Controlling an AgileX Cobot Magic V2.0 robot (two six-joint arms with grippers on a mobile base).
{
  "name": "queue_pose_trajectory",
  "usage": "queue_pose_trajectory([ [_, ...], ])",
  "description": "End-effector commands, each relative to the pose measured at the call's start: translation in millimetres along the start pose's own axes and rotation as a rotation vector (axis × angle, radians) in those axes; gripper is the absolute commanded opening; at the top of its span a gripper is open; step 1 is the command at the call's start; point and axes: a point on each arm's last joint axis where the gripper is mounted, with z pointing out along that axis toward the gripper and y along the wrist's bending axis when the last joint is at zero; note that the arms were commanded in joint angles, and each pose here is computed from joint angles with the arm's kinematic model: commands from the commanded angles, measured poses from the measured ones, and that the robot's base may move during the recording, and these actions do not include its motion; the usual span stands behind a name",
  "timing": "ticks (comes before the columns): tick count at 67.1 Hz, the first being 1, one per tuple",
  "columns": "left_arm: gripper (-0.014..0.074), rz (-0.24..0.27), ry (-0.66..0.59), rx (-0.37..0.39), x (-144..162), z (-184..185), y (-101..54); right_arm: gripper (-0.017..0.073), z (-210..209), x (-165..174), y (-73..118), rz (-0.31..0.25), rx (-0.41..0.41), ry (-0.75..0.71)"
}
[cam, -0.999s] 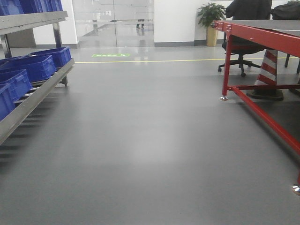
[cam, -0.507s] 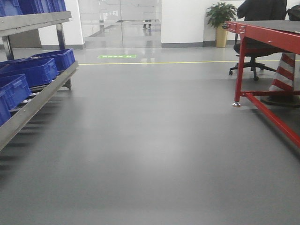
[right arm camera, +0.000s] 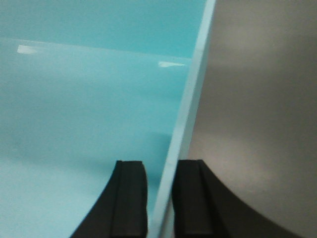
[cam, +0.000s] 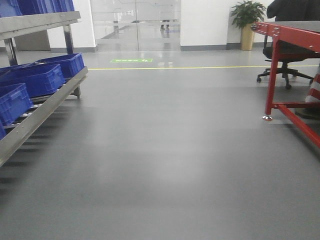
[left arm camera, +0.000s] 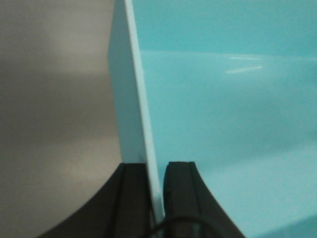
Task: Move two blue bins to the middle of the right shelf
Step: 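Drive the base away from the shelf holding the teal bin, then turn the base and approach the shelf of blue bins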
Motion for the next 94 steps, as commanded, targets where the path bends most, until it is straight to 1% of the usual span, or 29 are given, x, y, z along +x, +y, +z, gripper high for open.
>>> queue_pose_trajectory([
  [1, -0.0111, 0.018, -0.066, 0.004, -6.5, -10.4, -1.3, -0.0151, -4.0, -5.5, -6.1, -0.028, 0.052, -0.05],
  [94, -0.0111, 0.019, -0.066, 0.003, -6.5, -10.4, -1.2, -0.0151, -2.4, -5.8, -6.3, -0.027, 0.053, -0.05],
])
